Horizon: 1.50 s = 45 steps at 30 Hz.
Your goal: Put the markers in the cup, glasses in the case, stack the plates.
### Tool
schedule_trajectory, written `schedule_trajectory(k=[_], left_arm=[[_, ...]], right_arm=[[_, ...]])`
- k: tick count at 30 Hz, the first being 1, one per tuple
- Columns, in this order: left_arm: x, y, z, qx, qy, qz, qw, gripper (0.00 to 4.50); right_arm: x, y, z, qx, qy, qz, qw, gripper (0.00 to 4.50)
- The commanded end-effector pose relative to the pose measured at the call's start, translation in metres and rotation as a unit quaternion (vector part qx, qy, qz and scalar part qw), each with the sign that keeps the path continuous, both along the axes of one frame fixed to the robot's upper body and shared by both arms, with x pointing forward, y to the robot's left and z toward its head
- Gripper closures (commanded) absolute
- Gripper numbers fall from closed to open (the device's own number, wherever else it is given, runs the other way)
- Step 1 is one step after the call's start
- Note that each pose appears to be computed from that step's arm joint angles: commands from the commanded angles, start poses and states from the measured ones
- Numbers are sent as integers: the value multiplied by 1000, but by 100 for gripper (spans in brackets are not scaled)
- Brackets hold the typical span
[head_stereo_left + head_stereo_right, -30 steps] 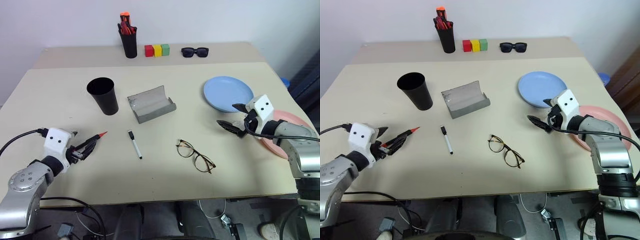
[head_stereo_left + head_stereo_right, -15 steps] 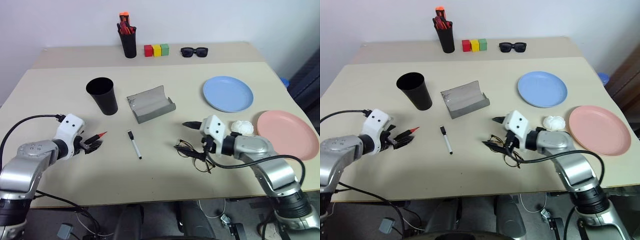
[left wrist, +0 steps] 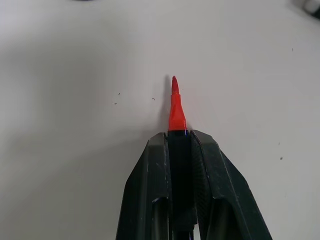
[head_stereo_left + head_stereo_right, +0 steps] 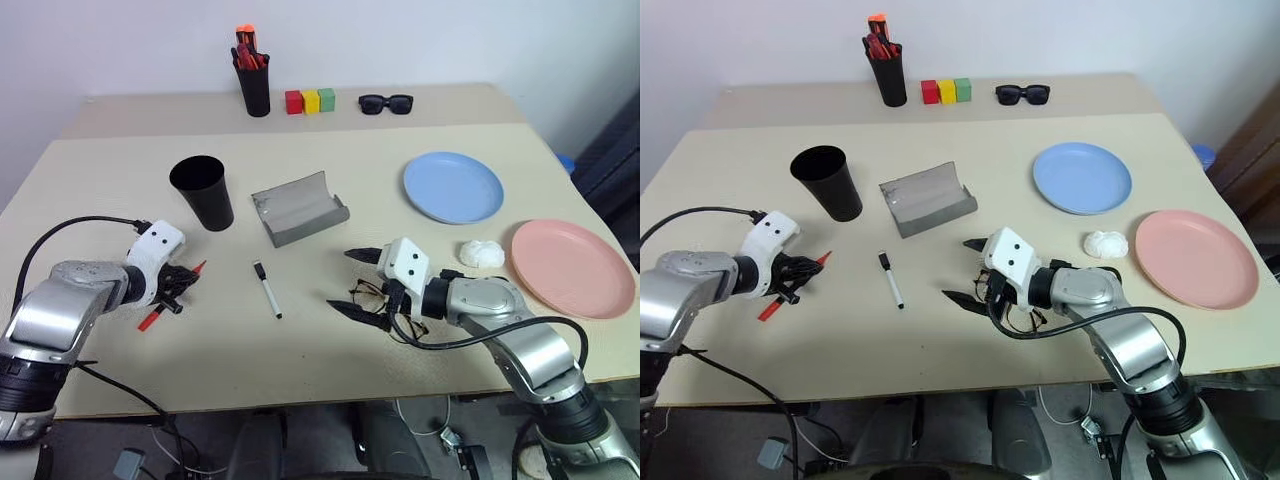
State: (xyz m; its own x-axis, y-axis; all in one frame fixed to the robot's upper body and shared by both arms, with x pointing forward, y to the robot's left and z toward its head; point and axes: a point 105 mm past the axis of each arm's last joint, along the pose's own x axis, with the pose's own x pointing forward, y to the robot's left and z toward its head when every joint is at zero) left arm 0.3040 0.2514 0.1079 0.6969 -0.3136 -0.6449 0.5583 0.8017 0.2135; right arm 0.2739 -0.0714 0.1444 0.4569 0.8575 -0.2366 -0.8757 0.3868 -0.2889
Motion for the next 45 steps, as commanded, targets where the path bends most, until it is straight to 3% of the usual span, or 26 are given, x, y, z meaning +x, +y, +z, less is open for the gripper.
schedule_trajectory(k=[1,5,8,12,16,23,36,43,45], left_arm=[[-3,-27,46,-38,-135,-97,985,447],[-13,-61,95,-127,-219,-172,952,447],[-9,-72,125,-172,-270,-177,931,447],[31,-69,191,-194,-434,-71,877,447],[52,-59,222,-222,-499,13,837,447],[81,-42,202,-174,-527,87,827,447],[92,-39,152,-181,-498,110,841,447],[92,-36,144,-185,-491,125,842,116],[91,-36,145,-190,-492,124,841,116]], right_arm=[[3,6,14,14,-27,12,999,0],[8,11,18,22,-33,16,999,0],[12,14,21,29,-39,17,999,0],[24,20,37,57,-66,-2,996,0],[32,22,50,84,-82,-16,993,0],[48,32,92,201,-105,-66,972,0],[43,43,91,210,-96,-49,972,0],[41,45,87,203,-91,-40,974,0],[40,46,85,201,-89,-38,975,0]])
